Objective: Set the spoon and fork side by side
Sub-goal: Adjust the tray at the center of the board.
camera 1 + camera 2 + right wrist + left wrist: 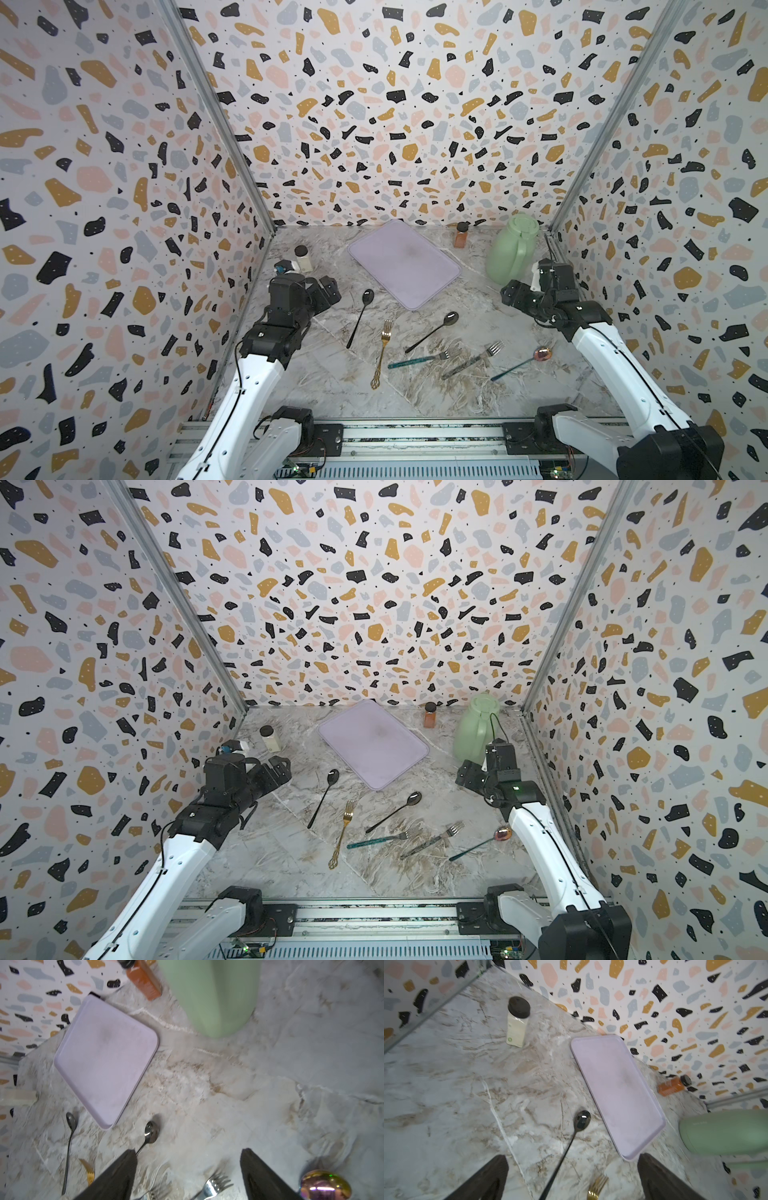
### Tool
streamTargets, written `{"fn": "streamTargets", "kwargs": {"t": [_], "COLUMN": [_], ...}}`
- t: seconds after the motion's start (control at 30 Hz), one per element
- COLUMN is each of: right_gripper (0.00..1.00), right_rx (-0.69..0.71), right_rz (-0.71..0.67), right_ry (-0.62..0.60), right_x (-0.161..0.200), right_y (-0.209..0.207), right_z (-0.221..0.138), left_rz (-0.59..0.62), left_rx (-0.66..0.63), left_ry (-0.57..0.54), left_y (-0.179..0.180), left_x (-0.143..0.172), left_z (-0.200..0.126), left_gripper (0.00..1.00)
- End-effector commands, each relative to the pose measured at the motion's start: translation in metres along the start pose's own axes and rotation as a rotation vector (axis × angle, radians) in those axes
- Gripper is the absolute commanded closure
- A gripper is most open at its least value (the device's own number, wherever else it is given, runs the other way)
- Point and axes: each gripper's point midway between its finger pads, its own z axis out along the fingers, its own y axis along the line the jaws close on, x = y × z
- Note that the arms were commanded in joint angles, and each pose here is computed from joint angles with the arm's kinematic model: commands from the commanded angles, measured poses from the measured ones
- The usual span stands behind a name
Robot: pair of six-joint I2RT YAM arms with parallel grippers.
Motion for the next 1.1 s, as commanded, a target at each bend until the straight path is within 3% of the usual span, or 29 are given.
{"fn": "streamTargets", "kwargs": {"t": [0.0,0.07,0.13,0.3,0.7,1.07], "right_gripper": [0.18,0.21,0.31,0.4,0.4,0.4], "right_rx": [0.0,0.008,0.025,0.098,0.204,0.289], "right_rz": [0.008,-0.02,-0.052,-0.144,-0.259,-0.285], "right_ry": [0.069,0.087,0.11,0.175,0.233,0.286], "right_x": [0.02,0.029,0.035,0.048,0.057,0.067], "right_y": [0.018,0.031,0.042,0.074,0.138,0.144], "right_z": [-0.007,0.001,0.012,0.047,0.131,0.186], "left_rz": [0.03,0.04,0.05,0.077,0.08,0.077], "left_rx": [0.114,0.136,0.155,0.162,0.166,0.18], "left_ry": [0.15,0.197,0.245,0.312,0.314,0.313], "left_y": [-0.022,-0.025,-0.026,-0.022,-0.018,-0.019], "left_x": [0.023,0.033,0.043,0.061,0.068,0.069], "left_z": [-0.02,-0.023,-0.027,-0.039,-0.047,-0.039], "left_gripper": [0.0,0.0,0.0,0.02,0.07,0.09]}}
